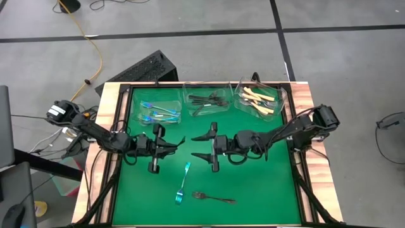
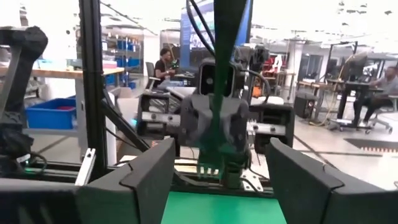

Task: Sort silverware by color (type)
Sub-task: Put the brown fork into the middle transparent bin

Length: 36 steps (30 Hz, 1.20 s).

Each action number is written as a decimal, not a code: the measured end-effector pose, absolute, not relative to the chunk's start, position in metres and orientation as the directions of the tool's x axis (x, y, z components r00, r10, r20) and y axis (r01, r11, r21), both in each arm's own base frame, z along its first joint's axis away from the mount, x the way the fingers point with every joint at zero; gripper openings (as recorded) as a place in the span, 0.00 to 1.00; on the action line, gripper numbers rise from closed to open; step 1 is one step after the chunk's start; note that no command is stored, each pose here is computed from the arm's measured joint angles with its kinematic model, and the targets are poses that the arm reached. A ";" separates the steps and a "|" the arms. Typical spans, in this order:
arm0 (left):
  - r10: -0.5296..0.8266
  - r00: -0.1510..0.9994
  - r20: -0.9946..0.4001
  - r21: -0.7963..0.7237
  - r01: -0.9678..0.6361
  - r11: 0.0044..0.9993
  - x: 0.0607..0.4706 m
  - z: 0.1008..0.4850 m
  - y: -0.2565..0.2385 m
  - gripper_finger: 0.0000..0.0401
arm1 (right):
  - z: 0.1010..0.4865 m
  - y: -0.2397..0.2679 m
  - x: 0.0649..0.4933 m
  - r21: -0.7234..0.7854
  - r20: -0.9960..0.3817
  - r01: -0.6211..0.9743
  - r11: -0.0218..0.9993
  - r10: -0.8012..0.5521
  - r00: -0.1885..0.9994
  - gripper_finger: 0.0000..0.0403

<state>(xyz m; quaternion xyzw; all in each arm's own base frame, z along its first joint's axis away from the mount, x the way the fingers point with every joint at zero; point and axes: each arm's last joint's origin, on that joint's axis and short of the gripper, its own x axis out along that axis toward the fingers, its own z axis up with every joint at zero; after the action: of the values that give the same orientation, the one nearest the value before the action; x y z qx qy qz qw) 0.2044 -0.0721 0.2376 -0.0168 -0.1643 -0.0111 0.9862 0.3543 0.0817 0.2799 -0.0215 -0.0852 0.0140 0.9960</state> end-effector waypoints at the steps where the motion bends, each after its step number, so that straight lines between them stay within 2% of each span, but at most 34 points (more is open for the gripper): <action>1: -0.018 0.949 0.315 -0.026 0.027 0.999 0.205 0.237 -0.072 0.00 | 0.282 0.081 0.355 -0.050 0.172 -0.022 0.999 0.030 0.985 0.67; 12: 0.003 0.954 0.300 -0.011 0.000 1.000 0.206 0.235 -0.071 0.00 | 0.296 0.069 0.362 -0.055 0.205 -0.037 0.998 0.048 0.978 0.67; 26: 0.011 0.949 0.315 -0.011 -0.008 1.000 0.210 0.236 -0.057 0.00 | 0.297 0.065 0.363 -0.051 0.210 -0.047 0.998 0.057 0.976 0.67; 36: 0.013 0.948 0.319 -0.015 -0.008 1.000 0.212 0.237 -0.051 0.00 | 0.277 0.068 0.394 -0.052 0.208 -0.039 0.998 0.049 0.977 0.67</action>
<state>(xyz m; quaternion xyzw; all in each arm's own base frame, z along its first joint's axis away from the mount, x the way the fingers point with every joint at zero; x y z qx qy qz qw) 0.2116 -0.0514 0.2365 -0.0068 -0.1619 0.0054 0.9868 0.3938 0.0684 0.2771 -0.0238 -0.1051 0.0222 0.9939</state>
